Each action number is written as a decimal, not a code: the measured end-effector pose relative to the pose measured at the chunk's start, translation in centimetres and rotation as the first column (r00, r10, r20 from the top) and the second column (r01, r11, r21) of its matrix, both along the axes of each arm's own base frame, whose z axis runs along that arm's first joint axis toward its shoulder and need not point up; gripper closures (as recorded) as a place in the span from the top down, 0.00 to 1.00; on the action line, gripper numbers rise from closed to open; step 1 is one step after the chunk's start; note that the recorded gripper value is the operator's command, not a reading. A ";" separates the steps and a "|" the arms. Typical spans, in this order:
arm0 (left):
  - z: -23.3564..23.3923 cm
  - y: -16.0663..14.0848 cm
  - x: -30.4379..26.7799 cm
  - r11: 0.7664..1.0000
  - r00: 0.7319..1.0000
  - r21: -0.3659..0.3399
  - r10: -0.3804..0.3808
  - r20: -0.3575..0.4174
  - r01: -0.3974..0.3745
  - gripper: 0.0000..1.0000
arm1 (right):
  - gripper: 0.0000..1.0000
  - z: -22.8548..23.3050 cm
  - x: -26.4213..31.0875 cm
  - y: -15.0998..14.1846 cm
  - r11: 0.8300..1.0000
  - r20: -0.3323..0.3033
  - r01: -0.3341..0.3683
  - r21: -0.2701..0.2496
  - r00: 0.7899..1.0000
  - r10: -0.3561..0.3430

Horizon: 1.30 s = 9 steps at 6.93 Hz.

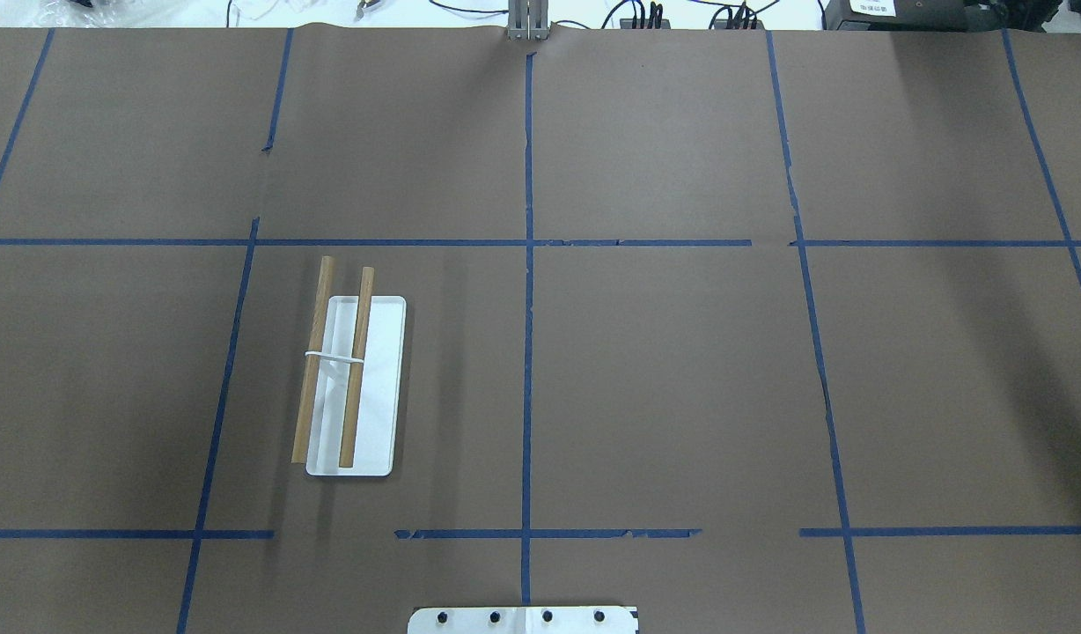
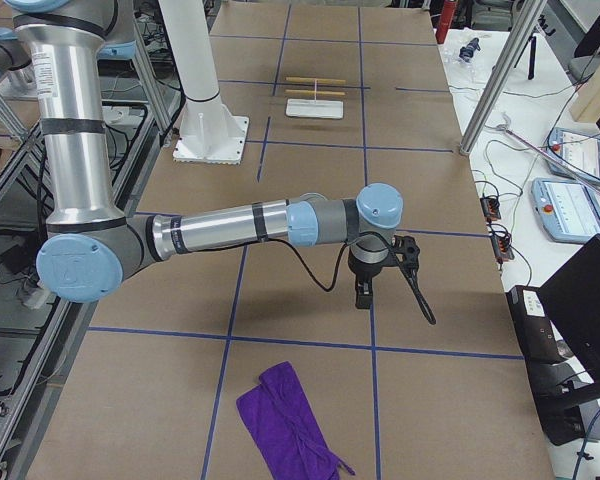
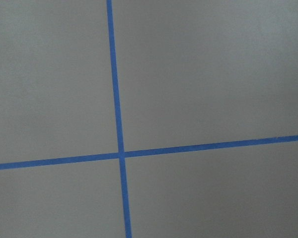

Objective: Hang towel on rack

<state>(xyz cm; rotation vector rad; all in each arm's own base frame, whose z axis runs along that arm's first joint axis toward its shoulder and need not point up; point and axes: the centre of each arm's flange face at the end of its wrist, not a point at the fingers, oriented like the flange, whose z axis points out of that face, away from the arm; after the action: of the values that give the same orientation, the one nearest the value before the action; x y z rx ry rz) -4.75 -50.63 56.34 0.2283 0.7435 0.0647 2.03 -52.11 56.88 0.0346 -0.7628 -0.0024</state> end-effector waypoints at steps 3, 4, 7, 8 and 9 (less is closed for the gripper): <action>-1.5 -0.4 -1.7 0.998 0.999 0.056 0.030 0.024 -0.032 1.00 | 1.00 -1.7 -0.2 0.6 0.999 0.018 0.004 0.035 1.000 -0.005; -1.1 0.0 -1.6 0.998 0.999 0.053 0.035 0.022 -0.036 1.00 | 1.00 -1.5 -0.8 1.1 1.000 0.026 0.014 0.026 1.000 -0.015; 0.4 1.4 -1.4 0.998 0.999 0.043 0.043 0.015 -0.044 1.00 | 1.00 0.4 -2.5 4.1 0.999 0.112 0.040 0.013 0.993 -0.041; 0.4 1.4 -1.4 0.998 0.999 0.052 0.044 0.014 -0.045 1.00 | 1.00 1.4 -2.4 5.7 0.999 0.111 0.043 0.024 0.993 -0.046; 0.5 1.4 -1.3 0.997 0.999 0.057 0.045 0.013 -0.046 1.00 | 1.00 3.6 -1.9 7.5 0.998 0.043 0.047 0.038 0.998 -0.049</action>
<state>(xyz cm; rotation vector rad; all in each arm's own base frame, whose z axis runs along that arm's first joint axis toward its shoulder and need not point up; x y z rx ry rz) -6.07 -49.22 56.80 0.2655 0.7357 0.1308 0.11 -44.58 60.46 0.0514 -0.8071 -0.0614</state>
